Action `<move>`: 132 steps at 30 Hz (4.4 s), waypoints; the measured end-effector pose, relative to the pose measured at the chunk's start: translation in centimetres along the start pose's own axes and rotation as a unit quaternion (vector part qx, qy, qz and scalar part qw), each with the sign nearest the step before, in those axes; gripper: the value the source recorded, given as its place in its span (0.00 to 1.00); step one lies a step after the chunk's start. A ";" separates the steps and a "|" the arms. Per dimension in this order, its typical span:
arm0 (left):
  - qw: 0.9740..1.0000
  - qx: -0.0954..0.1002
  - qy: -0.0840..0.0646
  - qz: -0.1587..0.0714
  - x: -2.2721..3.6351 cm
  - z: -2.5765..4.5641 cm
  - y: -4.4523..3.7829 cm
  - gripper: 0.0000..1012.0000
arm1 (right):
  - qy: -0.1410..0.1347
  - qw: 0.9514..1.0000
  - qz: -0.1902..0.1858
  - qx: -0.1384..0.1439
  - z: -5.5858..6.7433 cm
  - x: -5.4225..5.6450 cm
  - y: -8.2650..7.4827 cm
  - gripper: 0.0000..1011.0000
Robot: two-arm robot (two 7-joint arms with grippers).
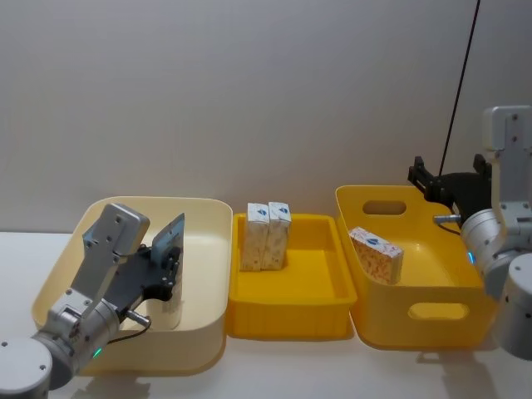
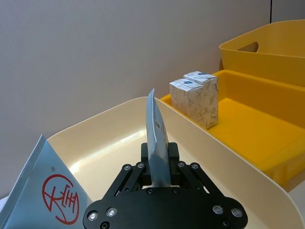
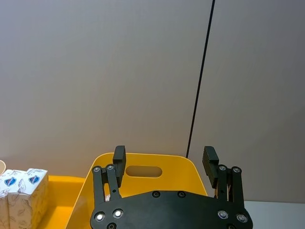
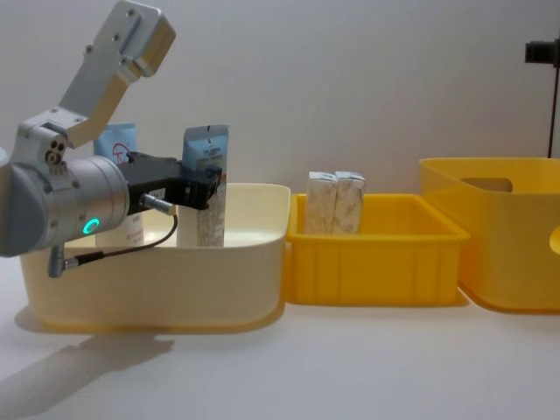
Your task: Bimanual collaborative sorting of washing and personal care products
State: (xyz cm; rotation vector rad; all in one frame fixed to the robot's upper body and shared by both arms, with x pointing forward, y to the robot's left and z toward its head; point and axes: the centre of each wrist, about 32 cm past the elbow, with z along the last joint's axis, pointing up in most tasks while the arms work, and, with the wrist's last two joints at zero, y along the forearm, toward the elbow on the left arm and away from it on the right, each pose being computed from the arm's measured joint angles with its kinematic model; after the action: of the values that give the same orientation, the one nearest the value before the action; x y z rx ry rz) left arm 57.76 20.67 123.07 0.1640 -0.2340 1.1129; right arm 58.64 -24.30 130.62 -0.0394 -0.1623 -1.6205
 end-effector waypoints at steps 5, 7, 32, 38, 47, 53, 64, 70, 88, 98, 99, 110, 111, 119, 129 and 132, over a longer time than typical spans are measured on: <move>1.000 0.000 0.000 0.000 0.00 0.01 0.00 0.20 | 0.000 1.000 0.000 0.000 0.0 0.0 0.0 0.99; 1.000 -0.001 -0.003 0.000 0.02 0.10 0.00 0.20 | 0.000 1.000 0.000 0.000 0.0 0.0 0.0 0.99; 0.990 -0.130 -0.048 0.008 0.76 5.93 0.44 0.20 | -0.005 1.000 0.005 0.005 0.0 0.0 0.0 0.99; 0.983 -0.179 -0.036 0.011 0.94 7.52 0.55 0.20 | -0.023 0.999 0.027 0.024 0.0 -0.1 -0.1 0.99; 0.974 -0.226 -0.019 0.010 1.02 9.13 0.71 0.20 | -0.048 0.994 0.076 0.055 0.0 -0.2 -0.3 0.99; 0.970 -0.243 -0.011 0.008 0.97 9.69 0.74 0.20 | -0.065 0.987 0.124 0.073 -0.2 -0.2 -0.6 0.99; 0.967 -0.255 0.001 -0.002 0.60 9.88 0.38 0.20 | -0.082 0.974 0.190 0.092 -0.5 0.0 -0.7 0.99; 0.966 -0.257 0.007 -0.008 0.35 9.86 0.05 0.20 | -0.086 0.972 0.199 0.089 -0.5 -0.1 -0.6 0.99; 0.966 -0.259 0.009 -0.009 -0.27 9.96 -0.04 0.20 | -0.106 0.955 0.265 0.076 -0.4 -1.7 0.3 0.99; 0.965 -0.261 0.011 -0.011 -0.63 10.08 -0.22 0.20 | -0.118 0.932 0.335 0.069 -0.3 -2.8 1.2 0.99; 0.965 -0.261 0.011 -0.011 -0.65 10.08 -0.25 0.20 | -0.119 0.930 0.341 0.068 -0.3 -2.9 1.3 0.99; 0.965 -0.262 0.014 -0.016 -0.92 10.08 -0.56 0.20 | -0.135 0.893 0.425 0.058 0.6 -5.6 2.9 0.99; 0.965 -0.262 0.014 -0.017 -0.92 10.08 -0.56 0.20 | -0.137 0.891 0.429 0.057 0.7 -5.8 3.0 0.99; 0.966 -0.259 0.016 -0.018 -0.95 9.86 -0.56 0.20 | -0.147 0.882 0.446 0.048 1.3 -7.2 3.5 0.99; 0.967 -0.253 0.018 -0.017 -0.89 9.61 -0.43 0.20 | -0.164 0.889 0.425 0.044 1.6 -7.9 3.2 0.99; 0.967 -0.252 0.018 -0.016 -0.86 9.61 -0.38 0.20 | -0.167 0.890 0.421 0.043 1.7 -7.9 3.0 0.99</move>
State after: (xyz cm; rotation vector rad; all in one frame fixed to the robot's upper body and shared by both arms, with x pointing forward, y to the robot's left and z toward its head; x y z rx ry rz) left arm 56.75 17.39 132.09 -0.3045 -0.4728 0.9902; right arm 61.96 -16.39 131.55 -0.2840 -0.4199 -0.7218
